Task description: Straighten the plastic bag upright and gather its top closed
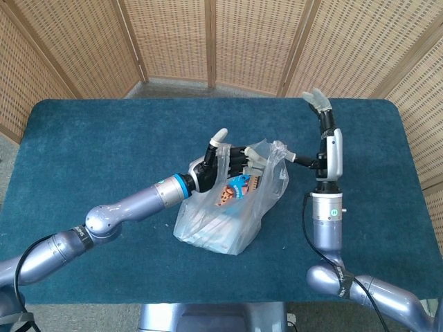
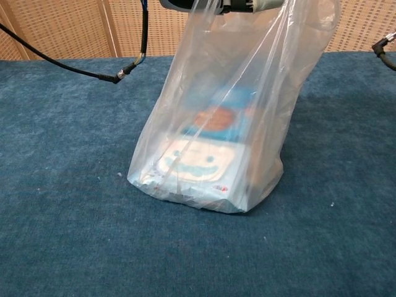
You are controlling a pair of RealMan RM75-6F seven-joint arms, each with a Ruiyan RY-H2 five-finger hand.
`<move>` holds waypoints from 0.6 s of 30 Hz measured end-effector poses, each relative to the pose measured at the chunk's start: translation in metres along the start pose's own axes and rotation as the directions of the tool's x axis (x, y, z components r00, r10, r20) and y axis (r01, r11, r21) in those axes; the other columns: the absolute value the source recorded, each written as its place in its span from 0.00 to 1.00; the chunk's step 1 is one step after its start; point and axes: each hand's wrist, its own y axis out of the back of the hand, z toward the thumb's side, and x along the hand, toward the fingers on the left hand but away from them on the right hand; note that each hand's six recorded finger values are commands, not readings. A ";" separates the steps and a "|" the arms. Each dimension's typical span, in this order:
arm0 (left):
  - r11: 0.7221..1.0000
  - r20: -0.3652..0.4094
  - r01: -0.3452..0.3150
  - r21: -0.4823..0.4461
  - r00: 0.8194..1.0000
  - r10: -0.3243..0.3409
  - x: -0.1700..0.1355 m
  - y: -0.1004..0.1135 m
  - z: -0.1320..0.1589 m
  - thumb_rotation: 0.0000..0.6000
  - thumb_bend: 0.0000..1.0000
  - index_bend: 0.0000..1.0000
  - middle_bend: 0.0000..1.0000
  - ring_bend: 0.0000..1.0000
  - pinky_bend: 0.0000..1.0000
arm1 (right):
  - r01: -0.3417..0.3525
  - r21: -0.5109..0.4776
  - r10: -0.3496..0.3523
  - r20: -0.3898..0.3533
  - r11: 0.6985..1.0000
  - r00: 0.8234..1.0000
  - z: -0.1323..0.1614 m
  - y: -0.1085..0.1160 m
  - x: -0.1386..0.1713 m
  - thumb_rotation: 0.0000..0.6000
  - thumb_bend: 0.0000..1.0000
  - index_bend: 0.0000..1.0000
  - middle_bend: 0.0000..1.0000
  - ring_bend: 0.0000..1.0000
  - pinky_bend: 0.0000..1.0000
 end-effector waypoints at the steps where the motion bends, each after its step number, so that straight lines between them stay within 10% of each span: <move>1: 1.000 -0.002 0.002 0.002 1.000 -0.002 0.001 -0.001 0.000 0.00 0.13 0.40 0.32 0.20 0.19 | -0.002 0.001 0.002 -0.001 1.000 1.000 0.000 -0.001 0.000 1.00 0.02 0.12 0.20 0.12 0.09; 18: 0.997 -0.072 0.051 0.059 0.996 -0.047 0.021 -0.022 -0.012 0.00 0.13 0.37 0.30 0.17 0.17 | -0.034 0.036 0.034 -0.009 0.999 0.999 -0.003 -0.016 0.001 1.00 0.02 0.13 0.20 0.12 0.09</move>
